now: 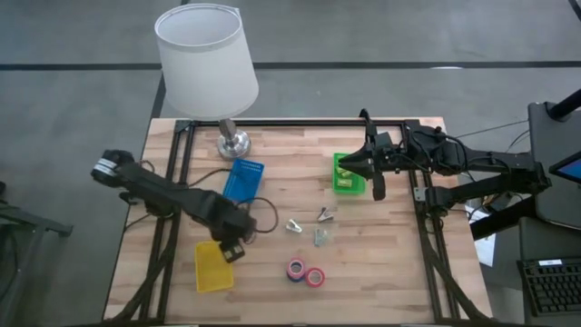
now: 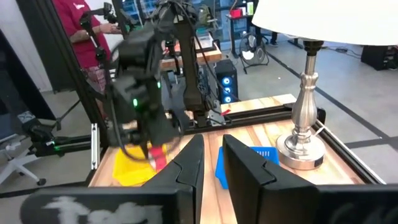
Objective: Pick and place Stapler, Stapler remover, tape
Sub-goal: Put the top orange tape into the yellow bin, then put the pink tape into the yellow bin
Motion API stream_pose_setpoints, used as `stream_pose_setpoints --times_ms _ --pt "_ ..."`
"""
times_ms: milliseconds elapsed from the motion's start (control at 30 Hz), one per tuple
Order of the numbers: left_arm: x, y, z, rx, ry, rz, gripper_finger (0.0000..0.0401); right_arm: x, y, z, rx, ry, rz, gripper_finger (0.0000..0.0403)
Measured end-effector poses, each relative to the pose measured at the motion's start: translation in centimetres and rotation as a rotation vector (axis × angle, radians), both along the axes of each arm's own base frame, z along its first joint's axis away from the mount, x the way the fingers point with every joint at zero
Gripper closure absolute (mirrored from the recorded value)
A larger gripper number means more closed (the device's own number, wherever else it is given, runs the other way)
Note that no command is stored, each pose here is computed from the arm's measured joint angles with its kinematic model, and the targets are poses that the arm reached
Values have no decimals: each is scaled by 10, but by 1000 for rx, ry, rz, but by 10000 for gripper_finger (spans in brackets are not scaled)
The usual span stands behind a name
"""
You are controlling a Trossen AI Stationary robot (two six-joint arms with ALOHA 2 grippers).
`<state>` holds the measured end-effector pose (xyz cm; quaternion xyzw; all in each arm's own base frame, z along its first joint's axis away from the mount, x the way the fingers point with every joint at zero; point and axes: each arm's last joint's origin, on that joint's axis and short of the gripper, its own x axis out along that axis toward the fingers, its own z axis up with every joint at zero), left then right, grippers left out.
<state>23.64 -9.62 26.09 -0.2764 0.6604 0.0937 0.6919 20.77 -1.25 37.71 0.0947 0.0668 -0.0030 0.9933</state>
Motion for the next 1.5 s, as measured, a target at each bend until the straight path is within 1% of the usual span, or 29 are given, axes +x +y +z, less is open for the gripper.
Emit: stream_pose_setpoints --times_ms 100,200,267,333,433,567,733,833,1000,1100,1200,1267,1367,1433,1500 --pt "-22 -4 12 15 37 -47 273 0 0 0 -2 1 0 343" --pt "-36 -7 15 40 88 -97 285 0 0 0 -5 1 0 341" --pt "-37 -10 14 53 86 -153 293 0 0 0 -5 2 0 342" --pt "-35 -12 10 62 91 -193 294 0 0 0 -8 2 0 345" --pt "-28 -16 -3 70 111 -236 287 0 0 0 -12 3 0 349" --pt "-25 -24 -30 22 177 -260 274 0 0 0 -23 2 1 350" --pt "-27 -26 -58 41 224 -284 292 0 0 0 -20 2 1 344" --pt "-29 -24 -68 50 257 -314 292 0 0 0 -18 3 1 340" --pt "-30 -24 -77 48 254 -333 255 0 0 0 -18 2 1 337" --pt "-30 -24 -77 46 250 -315 240 0 0 0 -16 3 0 342" --pt "-28 -25 -75 32 239 -288 237 0 0 0 -21 3 1 346" --pt "-28 -27 -71 -21 251 -287 237 0 0 0 -22 3 1 349" --pt "-26 -30 -57 -99 247 -272 237 0 0 0 -22 3 1 351" --pt "-26 -30 -45 -117 223 -251 237 0 0 0 -23 3 1 350" --pt "-28 -29 -34 -109 218 -229 237 0 0 0 -23 4 1 347"
